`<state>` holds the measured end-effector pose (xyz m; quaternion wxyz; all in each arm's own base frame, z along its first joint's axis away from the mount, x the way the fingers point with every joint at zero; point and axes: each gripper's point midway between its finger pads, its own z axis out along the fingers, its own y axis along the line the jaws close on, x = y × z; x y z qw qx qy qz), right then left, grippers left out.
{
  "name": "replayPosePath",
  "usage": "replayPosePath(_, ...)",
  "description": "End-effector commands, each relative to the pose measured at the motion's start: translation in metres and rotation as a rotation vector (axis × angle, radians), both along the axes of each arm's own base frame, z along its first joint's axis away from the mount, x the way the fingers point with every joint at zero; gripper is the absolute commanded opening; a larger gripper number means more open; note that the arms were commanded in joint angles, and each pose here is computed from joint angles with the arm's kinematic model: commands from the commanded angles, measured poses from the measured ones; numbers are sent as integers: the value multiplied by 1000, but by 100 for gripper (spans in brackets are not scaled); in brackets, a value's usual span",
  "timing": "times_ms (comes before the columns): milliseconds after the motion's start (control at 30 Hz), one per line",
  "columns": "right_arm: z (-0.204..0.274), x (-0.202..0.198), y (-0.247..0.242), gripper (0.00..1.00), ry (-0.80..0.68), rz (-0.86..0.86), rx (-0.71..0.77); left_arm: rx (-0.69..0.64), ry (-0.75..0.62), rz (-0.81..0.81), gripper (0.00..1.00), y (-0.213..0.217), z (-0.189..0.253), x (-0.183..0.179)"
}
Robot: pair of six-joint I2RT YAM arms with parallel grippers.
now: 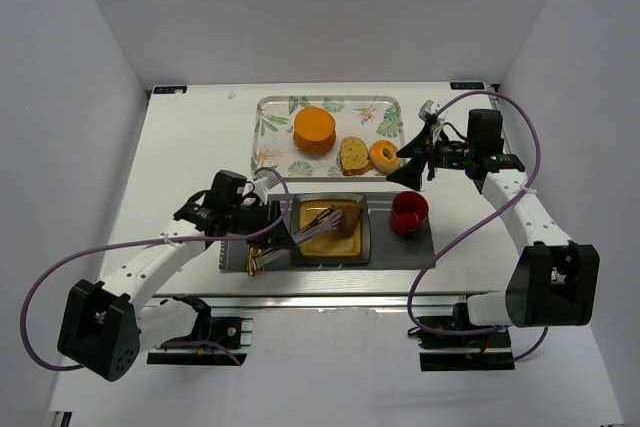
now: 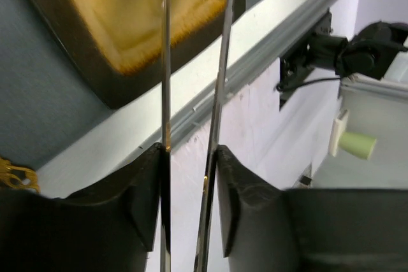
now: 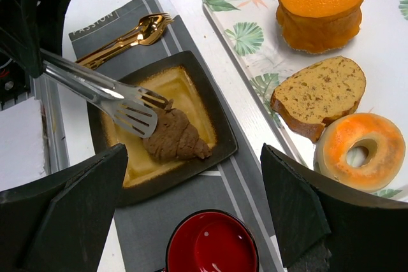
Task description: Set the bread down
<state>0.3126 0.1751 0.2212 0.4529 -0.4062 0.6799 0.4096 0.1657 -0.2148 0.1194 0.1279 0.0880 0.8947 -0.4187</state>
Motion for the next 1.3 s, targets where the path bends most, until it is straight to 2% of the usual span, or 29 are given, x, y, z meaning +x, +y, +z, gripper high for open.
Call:
replayPosePath(0, 17, -1, 2, 89, -62, 19, 6, 19, -140, 33, 49, -1, 22, 26)
replayPosePath(267, 15, -2, 2, 89, -57, 27, 11, 18, -177, 126, 62, 6, 39, 31)
replayPosePath(467, 16, 0, 3, 89, -56, 32, 15, 8, -194, 221, 62, 16, 47, 44)
replayPosePath(700, 17, 0, 4, 89, -60, 37, 18, -114, -251, 454, 60, 56, 81, 109)
replayPosePath(833, 16, -2, 4, 89, -63, 38, 19, -189, -245, 503, 60, 52, 92, 145)
replayPosePath(867, 16, -2, 4, 89, -63, 38, 20, -201, -192, 522, 60, 49, 84, 155)
replayPosePath(900, 16, -3, 4, 89, -68, 41, 21, -227, -220, 527, 60, 47, 94, 167)
replayPosePath(967, 15, -3, 4, 89, -65, 37, 20, -217, -166, 561, 60, 47, 82, 186)
replayPosePath(1067, 17, -3, 4, 89, -70, 37, 25, -204, -156, 576, 59, 46, 87, 210)
replayPosePath(1100, 15, -3, 4, 90, -64, 34, 25, -177, -116, 589, 59, 47, 73, 217)
replayPosePath(1267, 15, -4, 3, 89, -75, 29, 25, -174, -115, 597, 60, 44, 76, 246)
